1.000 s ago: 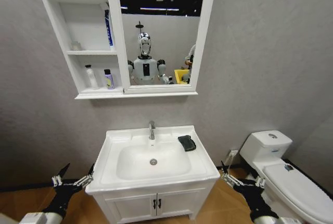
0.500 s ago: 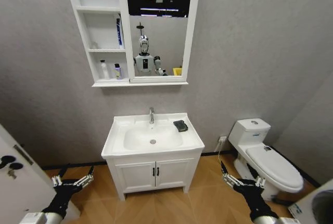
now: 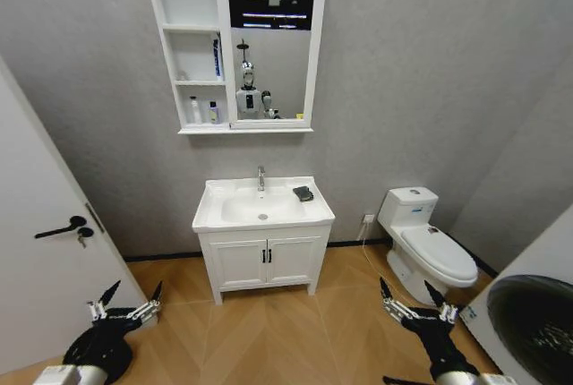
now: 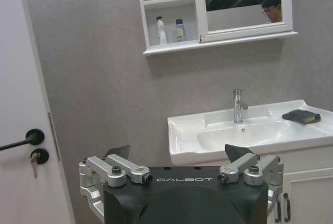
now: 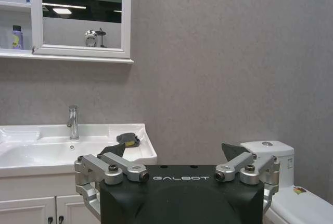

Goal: Move facial cleanser and shampoo from washbasin to cabinet, then wipe washbasin with towel.

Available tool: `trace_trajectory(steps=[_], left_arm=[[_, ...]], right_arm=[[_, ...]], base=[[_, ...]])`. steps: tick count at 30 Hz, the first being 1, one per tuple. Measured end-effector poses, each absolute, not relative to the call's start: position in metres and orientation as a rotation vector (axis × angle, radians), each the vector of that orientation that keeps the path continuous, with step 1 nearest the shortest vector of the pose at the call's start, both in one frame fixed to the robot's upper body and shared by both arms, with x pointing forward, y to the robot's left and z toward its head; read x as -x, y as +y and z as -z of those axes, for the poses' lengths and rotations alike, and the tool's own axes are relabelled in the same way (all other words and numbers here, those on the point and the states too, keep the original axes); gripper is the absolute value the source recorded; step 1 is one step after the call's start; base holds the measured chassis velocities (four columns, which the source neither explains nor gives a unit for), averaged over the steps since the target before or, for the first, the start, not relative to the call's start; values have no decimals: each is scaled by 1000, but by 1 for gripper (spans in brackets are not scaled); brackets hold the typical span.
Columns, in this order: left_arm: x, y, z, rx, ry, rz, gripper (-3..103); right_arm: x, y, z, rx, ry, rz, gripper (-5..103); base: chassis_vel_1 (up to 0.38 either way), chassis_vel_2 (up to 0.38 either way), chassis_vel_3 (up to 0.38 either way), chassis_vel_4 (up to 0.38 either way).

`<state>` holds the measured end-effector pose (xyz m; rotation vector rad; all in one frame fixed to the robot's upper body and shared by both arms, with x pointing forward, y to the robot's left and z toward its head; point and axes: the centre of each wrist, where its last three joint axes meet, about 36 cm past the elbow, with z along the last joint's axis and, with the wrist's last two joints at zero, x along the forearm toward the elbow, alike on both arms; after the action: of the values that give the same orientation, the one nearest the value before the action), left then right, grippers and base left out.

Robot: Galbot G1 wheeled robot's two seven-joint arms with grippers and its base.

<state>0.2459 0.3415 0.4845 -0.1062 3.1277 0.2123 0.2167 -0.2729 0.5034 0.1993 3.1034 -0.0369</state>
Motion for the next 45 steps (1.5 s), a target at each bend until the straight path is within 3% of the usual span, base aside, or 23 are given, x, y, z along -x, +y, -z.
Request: trace_trajectory(steps=[16, 45], left_arm=[[-246, 341, -485, 107, 3128, -212, 100], [-246, 341, -485, 106, 3128, -212, 100]], right_arm=[[-217, -273, -503, -199, 3104, 37, 100], [-217, -273, -503, -199, 3103, 37, 100]], base=[[237, -237, -281, 260], [6, 23, 37, 17]])
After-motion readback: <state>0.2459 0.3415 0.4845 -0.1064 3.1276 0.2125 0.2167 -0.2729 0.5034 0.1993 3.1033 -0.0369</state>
